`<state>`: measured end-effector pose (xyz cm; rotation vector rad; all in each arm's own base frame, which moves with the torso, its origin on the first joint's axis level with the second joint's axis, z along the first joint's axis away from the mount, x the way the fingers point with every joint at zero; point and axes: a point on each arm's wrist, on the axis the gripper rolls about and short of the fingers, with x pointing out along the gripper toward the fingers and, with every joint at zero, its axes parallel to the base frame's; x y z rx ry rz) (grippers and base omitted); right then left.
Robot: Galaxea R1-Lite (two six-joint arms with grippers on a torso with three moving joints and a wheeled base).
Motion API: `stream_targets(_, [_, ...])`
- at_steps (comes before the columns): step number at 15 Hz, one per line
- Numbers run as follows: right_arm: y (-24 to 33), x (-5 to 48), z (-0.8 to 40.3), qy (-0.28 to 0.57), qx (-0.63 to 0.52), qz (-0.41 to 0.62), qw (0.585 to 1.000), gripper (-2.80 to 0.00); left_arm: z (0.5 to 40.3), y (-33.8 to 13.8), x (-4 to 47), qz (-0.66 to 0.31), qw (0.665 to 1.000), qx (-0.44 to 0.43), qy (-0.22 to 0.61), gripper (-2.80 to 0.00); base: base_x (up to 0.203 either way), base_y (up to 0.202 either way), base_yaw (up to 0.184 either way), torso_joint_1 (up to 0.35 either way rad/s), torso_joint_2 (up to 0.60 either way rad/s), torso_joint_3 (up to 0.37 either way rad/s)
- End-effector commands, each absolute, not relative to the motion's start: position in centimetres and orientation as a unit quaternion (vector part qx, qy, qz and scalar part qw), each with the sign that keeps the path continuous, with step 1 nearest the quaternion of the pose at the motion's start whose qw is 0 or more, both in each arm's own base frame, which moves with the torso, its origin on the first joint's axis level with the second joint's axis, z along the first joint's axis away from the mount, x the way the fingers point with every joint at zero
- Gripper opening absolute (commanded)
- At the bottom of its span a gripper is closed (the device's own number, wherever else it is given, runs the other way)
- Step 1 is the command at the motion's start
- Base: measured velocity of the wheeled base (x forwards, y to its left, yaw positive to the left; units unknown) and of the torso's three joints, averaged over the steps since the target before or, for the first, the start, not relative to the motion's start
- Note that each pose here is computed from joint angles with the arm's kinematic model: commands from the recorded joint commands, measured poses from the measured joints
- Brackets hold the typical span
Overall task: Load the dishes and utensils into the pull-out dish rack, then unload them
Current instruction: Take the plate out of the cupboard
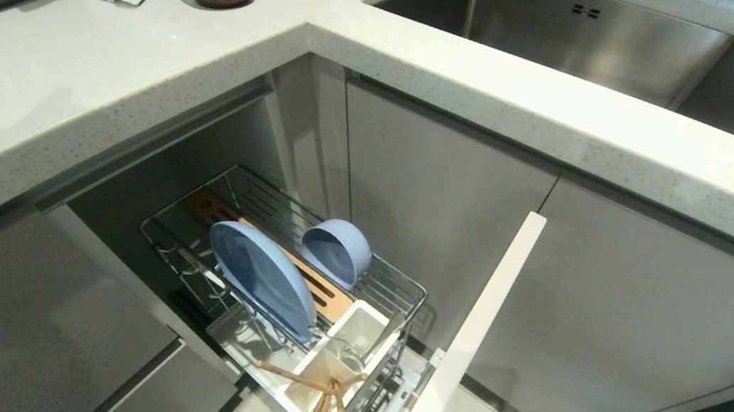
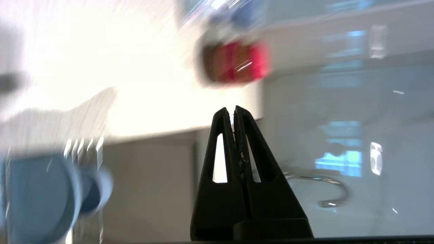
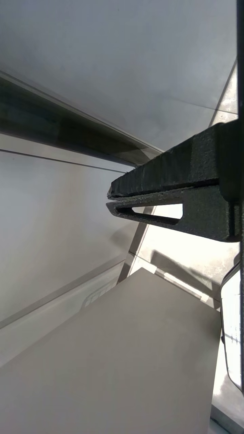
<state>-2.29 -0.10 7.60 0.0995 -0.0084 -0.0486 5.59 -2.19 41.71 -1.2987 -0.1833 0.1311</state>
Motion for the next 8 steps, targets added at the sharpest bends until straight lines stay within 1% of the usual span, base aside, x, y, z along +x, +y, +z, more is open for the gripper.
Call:
stream_targets(1, [-0.1, -2.3, 7.6, -0.006, 0.05, -0.024, 0.998, -2.8, 43.8, 1.1, 1.1, 0.039, 0.804, -0.573, -0.153, -2.8, 0.0, 0.0, 0.0, 0.0, 0.0, 0.0])
stream_targets(3, [-0.1, -2.3, 7.6, -0.007, 0.05, -0.024, 0.998, -2.8, 44.2, 2.6, -2.7, 0.008, 0.834, -0.516, -0.193, -2.8, 0.0, 0.0, 0.0, 0.0, 0.0, 0.0])
stream_targets(5, [-0.1, -2.3, 7.6, -0.006, 0.05, -0.024, 0.998, -2.8, 43.3, 3.3, -7.2, -0.045, 0.864, -0.45, -0.221, -2.8, 0.0, 0.0, 0.0, 0.0, 0.0, 0.0])
stream_targets(6, [-0.1, -2.3, 7.6, -0.007, 0.05, -0.024, 0.998, -2.8, 41.9, 3.3, -9.2, -0.064, 0.886, -0.402, -0.223, -2.8, 0.0, 0.0, 0.0, 0.0, 0.0, 0.0])
stream_targets(7, [-0.1, -2.3, 7.6, -0.007, 0.05, -0.024, 0.998, -2.8, 40.0, 2.7, -10.2, -0.064, 0.913, -0.342, -0.212, -2.8, 0.0, 0.0, 0.0, 0.0, 0.0, 0.0])
stream_targets(8, [-0.1, -2.3, 7.6, -0.007, 0.05, -0.024, 0.998, -2.8, 38.3, 2.1, -10.7, -0.058, 0.934, -0.289, -0.201, -2.8, 0.0, 0.0, 0.0, 0.0, 0.0, 0.0])
